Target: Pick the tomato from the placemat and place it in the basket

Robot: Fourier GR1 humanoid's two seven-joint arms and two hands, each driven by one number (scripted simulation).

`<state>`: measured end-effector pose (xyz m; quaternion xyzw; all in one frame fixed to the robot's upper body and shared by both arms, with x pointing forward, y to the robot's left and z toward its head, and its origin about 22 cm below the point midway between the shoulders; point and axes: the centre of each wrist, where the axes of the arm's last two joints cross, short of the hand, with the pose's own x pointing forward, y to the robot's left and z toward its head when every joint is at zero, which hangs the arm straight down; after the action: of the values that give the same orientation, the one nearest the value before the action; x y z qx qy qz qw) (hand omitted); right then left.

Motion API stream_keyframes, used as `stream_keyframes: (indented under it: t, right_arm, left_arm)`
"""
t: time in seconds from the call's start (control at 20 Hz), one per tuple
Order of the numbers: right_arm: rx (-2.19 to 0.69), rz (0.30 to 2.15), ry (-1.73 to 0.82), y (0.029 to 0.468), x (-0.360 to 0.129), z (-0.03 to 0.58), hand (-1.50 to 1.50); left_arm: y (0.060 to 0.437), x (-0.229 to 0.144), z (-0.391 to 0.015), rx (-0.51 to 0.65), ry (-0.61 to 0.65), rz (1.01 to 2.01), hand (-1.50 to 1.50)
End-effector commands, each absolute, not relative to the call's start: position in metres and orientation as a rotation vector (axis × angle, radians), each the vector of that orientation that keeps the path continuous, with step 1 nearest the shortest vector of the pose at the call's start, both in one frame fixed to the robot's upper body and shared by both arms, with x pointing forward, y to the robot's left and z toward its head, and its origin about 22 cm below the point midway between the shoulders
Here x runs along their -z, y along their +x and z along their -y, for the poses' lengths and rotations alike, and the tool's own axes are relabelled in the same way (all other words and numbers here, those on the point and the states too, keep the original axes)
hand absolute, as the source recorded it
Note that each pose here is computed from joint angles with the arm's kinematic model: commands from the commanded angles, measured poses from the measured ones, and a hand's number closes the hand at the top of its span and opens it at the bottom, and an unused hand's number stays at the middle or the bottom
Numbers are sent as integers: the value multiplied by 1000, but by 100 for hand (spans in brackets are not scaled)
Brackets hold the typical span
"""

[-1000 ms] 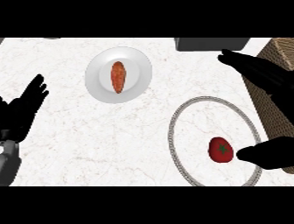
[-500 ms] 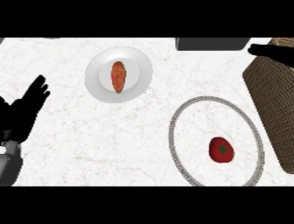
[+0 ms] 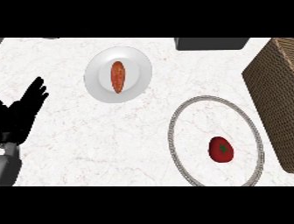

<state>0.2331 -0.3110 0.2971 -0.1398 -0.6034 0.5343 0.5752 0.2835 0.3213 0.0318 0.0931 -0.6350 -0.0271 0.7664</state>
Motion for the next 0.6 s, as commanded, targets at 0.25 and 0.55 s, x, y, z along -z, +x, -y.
stream_keyframes:
  t: [0.25,0.55]
  right_arm:
    - [-1189,1449,-292,225,-231,327,-150]
    - [-1135,1540,-296,209,-175,305,-150]
  left_arm:
    - [299,-38,-319,78,202,1387,0]
    - [294,-27,-306,71,193,1391,0]
